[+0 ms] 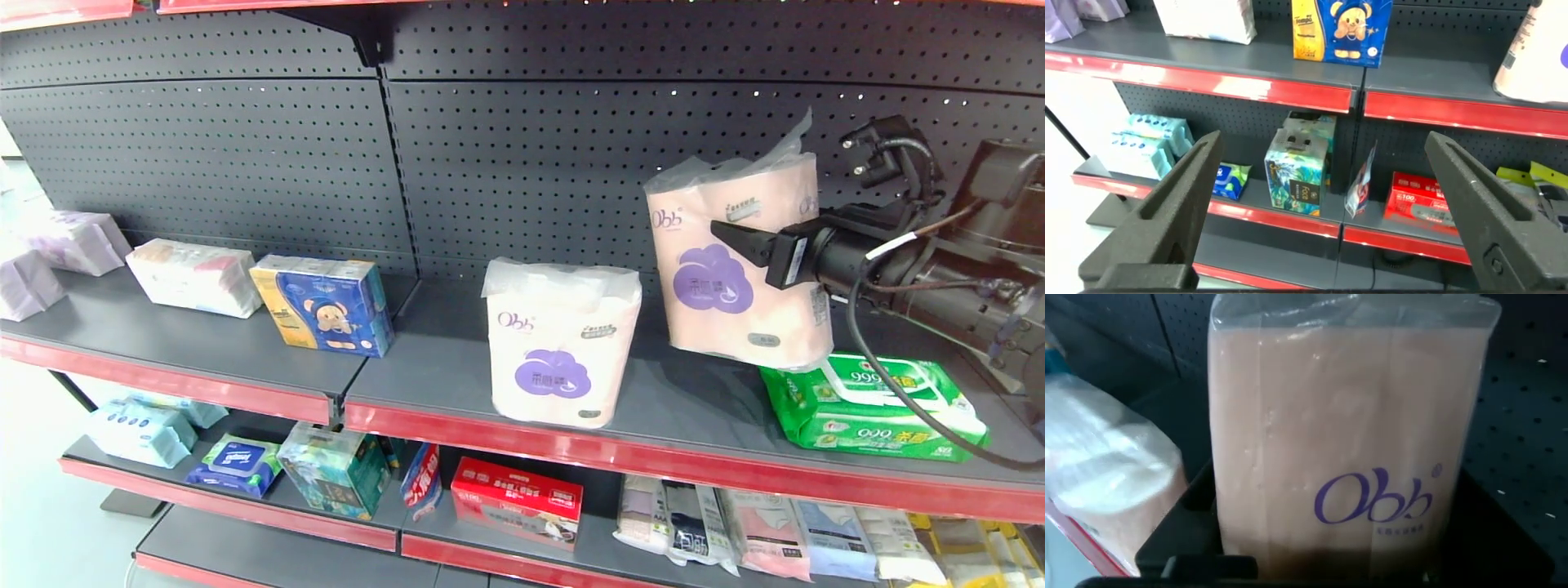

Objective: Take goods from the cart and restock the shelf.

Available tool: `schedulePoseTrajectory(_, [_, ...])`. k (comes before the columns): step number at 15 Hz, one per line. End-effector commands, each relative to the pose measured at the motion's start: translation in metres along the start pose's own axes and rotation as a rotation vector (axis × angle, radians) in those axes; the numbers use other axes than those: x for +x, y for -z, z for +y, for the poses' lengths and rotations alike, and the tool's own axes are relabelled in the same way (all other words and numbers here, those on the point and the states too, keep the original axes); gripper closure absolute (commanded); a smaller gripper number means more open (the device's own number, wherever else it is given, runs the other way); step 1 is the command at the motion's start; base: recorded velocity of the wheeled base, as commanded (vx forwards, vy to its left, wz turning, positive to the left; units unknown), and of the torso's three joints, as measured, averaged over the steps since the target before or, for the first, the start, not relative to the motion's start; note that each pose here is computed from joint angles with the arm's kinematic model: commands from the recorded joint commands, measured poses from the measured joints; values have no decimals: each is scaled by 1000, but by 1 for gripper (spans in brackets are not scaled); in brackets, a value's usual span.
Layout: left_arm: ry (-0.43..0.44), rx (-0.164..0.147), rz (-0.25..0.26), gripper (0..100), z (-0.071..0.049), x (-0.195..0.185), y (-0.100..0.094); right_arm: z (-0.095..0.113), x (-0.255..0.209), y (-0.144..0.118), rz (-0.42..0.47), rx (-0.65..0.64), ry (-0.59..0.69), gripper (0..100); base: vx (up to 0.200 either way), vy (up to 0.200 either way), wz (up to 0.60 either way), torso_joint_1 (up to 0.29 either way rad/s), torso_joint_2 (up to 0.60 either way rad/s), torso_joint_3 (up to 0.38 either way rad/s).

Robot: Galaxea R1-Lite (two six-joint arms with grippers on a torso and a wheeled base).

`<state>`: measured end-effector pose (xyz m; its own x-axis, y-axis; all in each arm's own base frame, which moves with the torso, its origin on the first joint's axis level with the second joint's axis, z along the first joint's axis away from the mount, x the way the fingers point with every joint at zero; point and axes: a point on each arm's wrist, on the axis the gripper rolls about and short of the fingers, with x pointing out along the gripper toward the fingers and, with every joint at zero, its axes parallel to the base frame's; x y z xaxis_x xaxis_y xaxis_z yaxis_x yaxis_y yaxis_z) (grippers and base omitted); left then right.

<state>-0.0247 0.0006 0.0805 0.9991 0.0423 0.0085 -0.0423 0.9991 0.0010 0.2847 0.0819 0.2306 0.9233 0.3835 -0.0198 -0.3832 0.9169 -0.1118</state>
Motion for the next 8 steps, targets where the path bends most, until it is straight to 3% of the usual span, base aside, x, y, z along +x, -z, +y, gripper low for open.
schedulePoseTrajectory(1, [-1,0,-1,0,0,0,0,2,21,14,17,11,-15,100,0,0,0,0,0,0])
schedulePoseTrajectory(5, [-1,0,-1,0,0,0,0,1,46,33,-19,10,-51,100,0,0,0,0,0,0])
schedulePoseTrajectory(8, [-1,0,1,0,0,0,0,-12,66,51,-54,17,-140,100,0,0,0,0,0,0])
